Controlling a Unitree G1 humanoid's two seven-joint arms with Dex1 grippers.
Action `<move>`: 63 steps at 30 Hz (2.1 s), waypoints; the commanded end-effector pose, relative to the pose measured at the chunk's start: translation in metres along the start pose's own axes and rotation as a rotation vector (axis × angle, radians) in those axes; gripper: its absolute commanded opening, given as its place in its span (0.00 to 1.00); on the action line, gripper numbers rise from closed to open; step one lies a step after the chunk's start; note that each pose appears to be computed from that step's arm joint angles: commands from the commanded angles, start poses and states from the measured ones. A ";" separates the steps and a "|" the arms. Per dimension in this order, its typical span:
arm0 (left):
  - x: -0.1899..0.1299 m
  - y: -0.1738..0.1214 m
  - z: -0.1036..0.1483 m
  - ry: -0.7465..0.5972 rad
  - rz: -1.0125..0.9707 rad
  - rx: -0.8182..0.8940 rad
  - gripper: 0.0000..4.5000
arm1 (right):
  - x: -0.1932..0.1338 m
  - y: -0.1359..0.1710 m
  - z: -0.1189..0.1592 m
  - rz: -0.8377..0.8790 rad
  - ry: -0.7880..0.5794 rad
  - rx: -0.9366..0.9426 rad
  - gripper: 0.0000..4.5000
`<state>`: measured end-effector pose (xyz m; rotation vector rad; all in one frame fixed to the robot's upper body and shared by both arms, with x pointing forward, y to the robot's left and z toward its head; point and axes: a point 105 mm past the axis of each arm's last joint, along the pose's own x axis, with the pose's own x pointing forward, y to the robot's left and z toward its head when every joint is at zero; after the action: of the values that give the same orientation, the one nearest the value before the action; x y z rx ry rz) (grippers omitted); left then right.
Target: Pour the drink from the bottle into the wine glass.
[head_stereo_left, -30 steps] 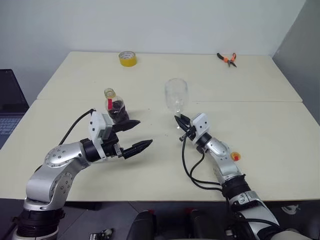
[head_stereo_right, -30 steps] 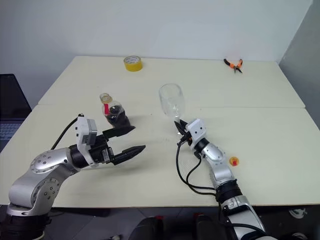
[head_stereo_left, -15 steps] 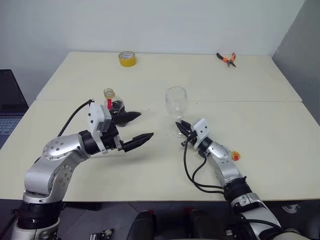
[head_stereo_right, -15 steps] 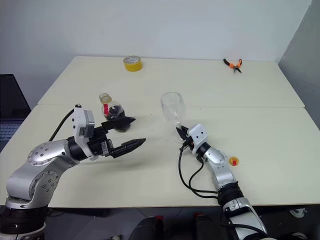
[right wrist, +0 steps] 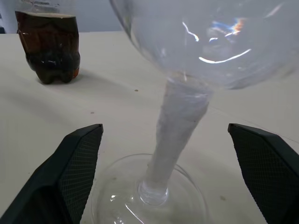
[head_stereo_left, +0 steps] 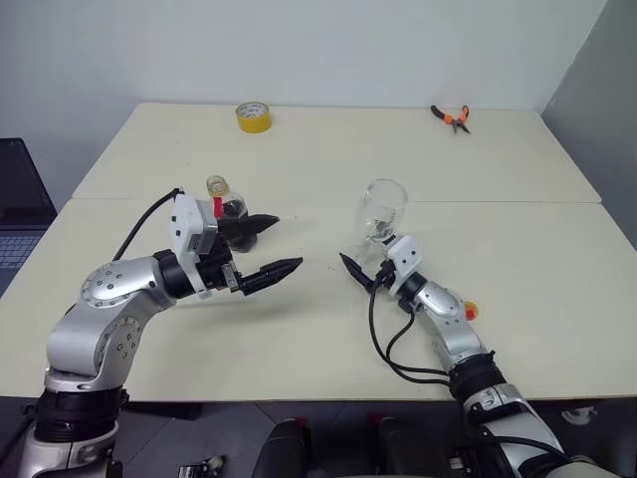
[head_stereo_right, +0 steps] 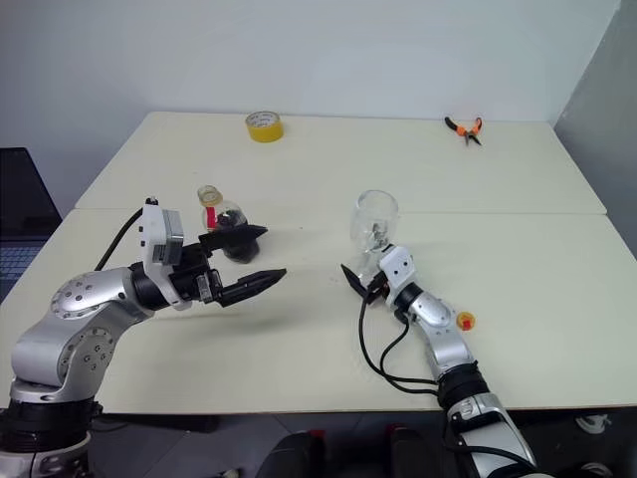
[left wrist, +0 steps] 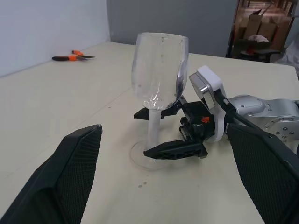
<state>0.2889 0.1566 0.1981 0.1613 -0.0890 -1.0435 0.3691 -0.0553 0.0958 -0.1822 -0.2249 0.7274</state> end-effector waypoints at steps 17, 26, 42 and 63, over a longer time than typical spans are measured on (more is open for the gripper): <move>0.007 -0.008 0.012 -0.053 -0.012 0.066 1.00 | -0.062 0.004 0.045 0.130 0.023 -0.016 1.00; -0.014 -0.007 -0.006 -0.045 0.210 0.004 1.00 | -0.105 0.023 0.089 0.244 0.070 -0.038 1.00; -0.050 0.041 -0.063 0.035 1.026 0.094 1.00 | -0.111 0.041 0.119 0.409 0.089 0.003 1.00; -0.001 0.096 -0.079 0.043 0.927 0.000 1.00 | -0.104 0.048 0.137 0.443 0.062 -0.035 1.00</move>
<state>0.3775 0.2118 0.1229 0.1051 -0.0564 -0.1019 0.2315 -0.0803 0.1917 -0.2625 -0.0918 1.1549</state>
